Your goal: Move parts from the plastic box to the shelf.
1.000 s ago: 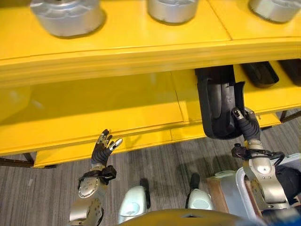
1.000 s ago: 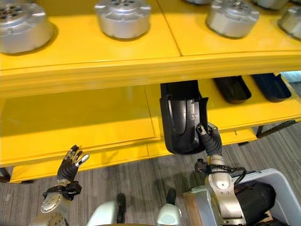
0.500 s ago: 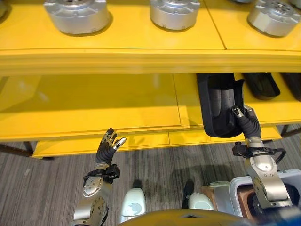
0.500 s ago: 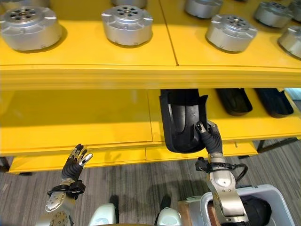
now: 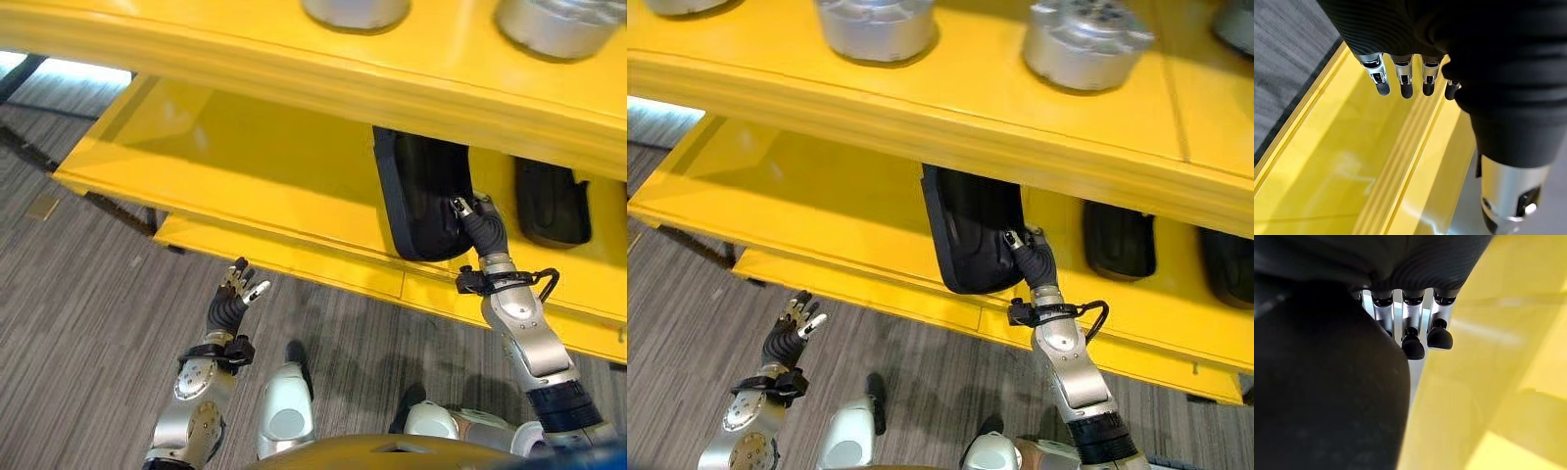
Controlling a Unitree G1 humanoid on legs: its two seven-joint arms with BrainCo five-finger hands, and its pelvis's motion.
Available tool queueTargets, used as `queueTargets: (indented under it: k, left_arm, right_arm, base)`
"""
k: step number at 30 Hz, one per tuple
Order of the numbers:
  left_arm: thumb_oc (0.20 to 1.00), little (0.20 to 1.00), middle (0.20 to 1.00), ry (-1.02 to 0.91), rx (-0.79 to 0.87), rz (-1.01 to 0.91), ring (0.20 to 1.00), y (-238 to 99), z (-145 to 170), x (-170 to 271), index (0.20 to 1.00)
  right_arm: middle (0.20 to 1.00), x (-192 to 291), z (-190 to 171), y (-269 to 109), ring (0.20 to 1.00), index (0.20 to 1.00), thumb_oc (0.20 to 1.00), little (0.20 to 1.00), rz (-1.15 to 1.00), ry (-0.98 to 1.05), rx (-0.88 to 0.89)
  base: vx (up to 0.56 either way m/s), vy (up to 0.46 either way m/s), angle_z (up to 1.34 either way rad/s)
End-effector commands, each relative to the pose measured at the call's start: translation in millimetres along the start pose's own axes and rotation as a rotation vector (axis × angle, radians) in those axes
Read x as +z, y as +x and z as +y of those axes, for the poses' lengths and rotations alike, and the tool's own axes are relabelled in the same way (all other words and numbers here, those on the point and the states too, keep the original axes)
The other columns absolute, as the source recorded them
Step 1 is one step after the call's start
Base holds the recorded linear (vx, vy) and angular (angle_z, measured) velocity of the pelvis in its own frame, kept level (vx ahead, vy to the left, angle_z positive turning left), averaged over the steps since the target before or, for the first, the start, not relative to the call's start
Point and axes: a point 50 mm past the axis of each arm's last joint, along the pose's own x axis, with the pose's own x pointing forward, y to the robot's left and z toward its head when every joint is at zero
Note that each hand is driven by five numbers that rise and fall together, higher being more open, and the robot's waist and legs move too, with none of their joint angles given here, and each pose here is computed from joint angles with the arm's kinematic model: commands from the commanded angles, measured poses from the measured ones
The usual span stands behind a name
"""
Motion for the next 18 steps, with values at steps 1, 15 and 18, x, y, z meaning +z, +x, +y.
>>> queueTargets:
  k: [1, 15, 18]
  left_arm:
    - [1.0, 1.0, 1.0, 0.002, -0.074, -0.099, 1.0, -2, -10, 21, 1.0]
    - [1.0, 1.0, 1.0, 0.09, -0.163, -0.165, 1.0, 6, -21, 45, 1.0]
    - [1.0, 1.0, 1.0, 0.095, -0.176, -0.165, 1.0, 6, -24, 45, 1.0]
  right_arm:
    - [0.2, 35, 3, 25, 0.2, 0.2, 0.2, 0.2, -0.16, 0.016, -0.014]
    - [0.2, 109, -32, 95, 0.2, 0.2, 0.2, 0.2, -0.328, -0.022, -0.262]
    - [0.2, 135, -52, 107, 0.2, 0.2, 0.2, 0.2, -0.377, -0.027, -0.36]
  base:
    - [0.08, 0.146, -0.14]
    - [-0.03, 0.062, -0.04]
    - [-0.07, 0.036, -0.05]
